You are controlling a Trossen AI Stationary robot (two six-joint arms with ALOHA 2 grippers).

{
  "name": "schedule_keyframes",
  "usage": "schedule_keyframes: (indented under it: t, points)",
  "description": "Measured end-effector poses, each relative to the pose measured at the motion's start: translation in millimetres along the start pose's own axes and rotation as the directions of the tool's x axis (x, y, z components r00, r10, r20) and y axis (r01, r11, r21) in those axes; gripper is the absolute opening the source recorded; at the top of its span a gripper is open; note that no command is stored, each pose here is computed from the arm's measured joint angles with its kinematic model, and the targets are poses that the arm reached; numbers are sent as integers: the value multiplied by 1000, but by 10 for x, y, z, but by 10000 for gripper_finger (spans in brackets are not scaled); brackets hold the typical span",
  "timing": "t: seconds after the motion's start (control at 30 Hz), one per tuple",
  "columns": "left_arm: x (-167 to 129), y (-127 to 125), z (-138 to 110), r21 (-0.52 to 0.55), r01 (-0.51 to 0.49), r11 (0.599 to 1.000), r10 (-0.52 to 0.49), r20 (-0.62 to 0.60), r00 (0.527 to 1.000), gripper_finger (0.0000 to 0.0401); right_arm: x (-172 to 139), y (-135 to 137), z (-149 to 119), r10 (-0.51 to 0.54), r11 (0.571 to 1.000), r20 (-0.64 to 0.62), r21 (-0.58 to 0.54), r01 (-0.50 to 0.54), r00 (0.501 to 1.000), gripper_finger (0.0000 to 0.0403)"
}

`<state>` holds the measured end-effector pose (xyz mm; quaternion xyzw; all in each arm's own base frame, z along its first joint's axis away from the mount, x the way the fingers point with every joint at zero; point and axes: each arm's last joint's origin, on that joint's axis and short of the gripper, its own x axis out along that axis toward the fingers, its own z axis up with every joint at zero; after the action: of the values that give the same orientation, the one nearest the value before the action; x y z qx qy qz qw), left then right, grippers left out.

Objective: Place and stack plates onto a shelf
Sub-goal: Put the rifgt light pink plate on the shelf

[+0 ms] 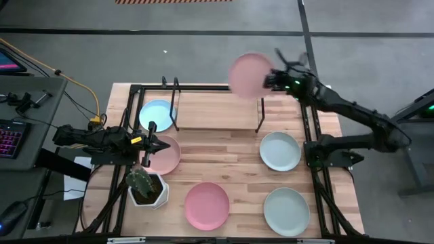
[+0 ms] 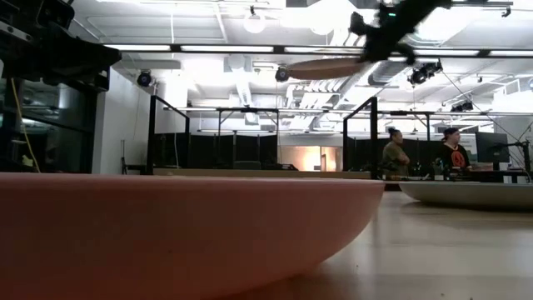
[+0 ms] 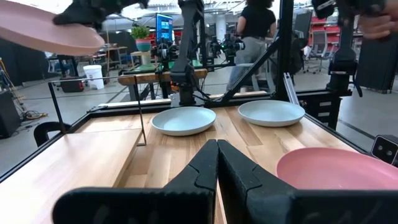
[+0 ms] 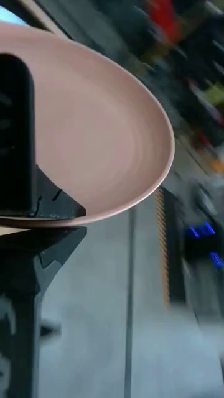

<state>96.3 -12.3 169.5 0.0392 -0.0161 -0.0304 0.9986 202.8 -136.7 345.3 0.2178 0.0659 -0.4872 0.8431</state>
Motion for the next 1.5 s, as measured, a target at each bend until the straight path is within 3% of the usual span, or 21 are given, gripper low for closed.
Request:
schedule_keyframes:
  t: [0.1,0.17,0.37,0.6,0.83,1.1,1.5]
  points:
    - [0,0,0,0,0,1000,0,0,1000,0,142,279,43,72,991,-102,-103,-83,992,0]
    - [0,0,0,0,0,1000,0,0,1000,0,204,440,57,68,978,-176,-182,-100,982,0]
    - [0,0,0,0,0,1000,0,0,1000,0,432,766,-36,-42,929,-387,-355,-107,921,0]
    - [0,0,0,0,0,1000,0,0,1000,0,830,971,-365,-208,850,-446,-523,-65,871,0]
    - [0,0,0,0,0,1000,0,0,1000,0,1104,866,-551,-319,825,-467,-564,-1,825,0]
    - [0,0,0,0,0,1000,0,0,1000,0,1126,781,-572,-412,805,-439,-586,93,798,0]
    - [0,0,0,0,0,1000,0,0,1000,0,1104,755,-588,-437,803,-451,-586,111,778,0]
